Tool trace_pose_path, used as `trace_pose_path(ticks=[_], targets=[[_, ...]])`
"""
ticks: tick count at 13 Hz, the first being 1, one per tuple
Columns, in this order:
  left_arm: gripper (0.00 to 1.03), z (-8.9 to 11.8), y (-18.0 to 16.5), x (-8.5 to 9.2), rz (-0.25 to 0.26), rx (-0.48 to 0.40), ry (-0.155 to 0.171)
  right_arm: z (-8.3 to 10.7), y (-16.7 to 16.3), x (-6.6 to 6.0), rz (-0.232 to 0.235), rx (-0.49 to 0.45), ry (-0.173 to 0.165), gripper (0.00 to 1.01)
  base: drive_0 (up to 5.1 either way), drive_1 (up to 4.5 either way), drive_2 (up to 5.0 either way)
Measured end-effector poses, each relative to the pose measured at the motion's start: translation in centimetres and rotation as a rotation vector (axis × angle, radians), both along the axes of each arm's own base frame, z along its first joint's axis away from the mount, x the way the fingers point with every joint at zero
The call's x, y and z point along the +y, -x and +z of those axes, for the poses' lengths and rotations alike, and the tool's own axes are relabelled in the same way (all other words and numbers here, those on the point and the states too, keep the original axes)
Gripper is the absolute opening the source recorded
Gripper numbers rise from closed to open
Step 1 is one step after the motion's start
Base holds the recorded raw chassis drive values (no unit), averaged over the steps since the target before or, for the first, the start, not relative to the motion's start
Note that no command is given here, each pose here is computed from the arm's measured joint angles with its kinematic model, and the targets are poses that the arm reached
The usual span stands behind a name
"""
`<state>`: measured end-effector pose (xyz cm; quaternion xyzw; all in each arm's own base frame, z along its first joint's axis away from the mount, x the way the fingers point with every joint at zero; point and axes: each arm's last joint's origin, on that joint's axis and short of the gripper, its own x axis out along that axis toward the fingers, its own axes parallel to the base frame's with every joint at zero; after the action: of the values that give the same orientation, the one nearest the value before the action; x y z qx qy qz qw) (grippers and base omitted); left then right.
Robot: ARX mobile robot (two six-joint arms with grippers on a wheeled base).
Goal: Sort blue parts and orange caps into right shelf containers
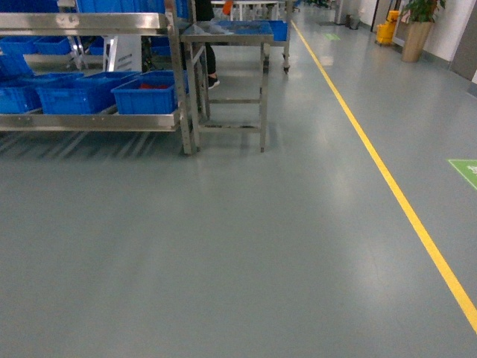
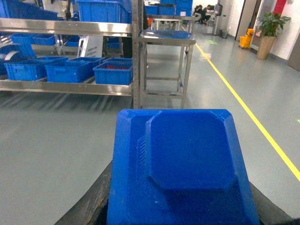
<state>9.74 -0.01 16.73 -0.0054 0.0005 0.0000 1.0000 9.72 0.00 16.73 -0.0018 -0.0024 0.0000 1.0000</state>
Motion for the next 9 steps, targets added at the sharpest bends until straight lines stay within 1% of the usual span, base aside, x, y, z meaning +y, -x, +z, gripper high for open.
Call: trace_pose_path(ticks=[9], targets=[[0.44,-0.03,0.0,0.0,0.001,0.003,0.0,-0.03,0.0,0.0,0.0,0.003,0.0,0.45,0.0,4.3,-4.3]])
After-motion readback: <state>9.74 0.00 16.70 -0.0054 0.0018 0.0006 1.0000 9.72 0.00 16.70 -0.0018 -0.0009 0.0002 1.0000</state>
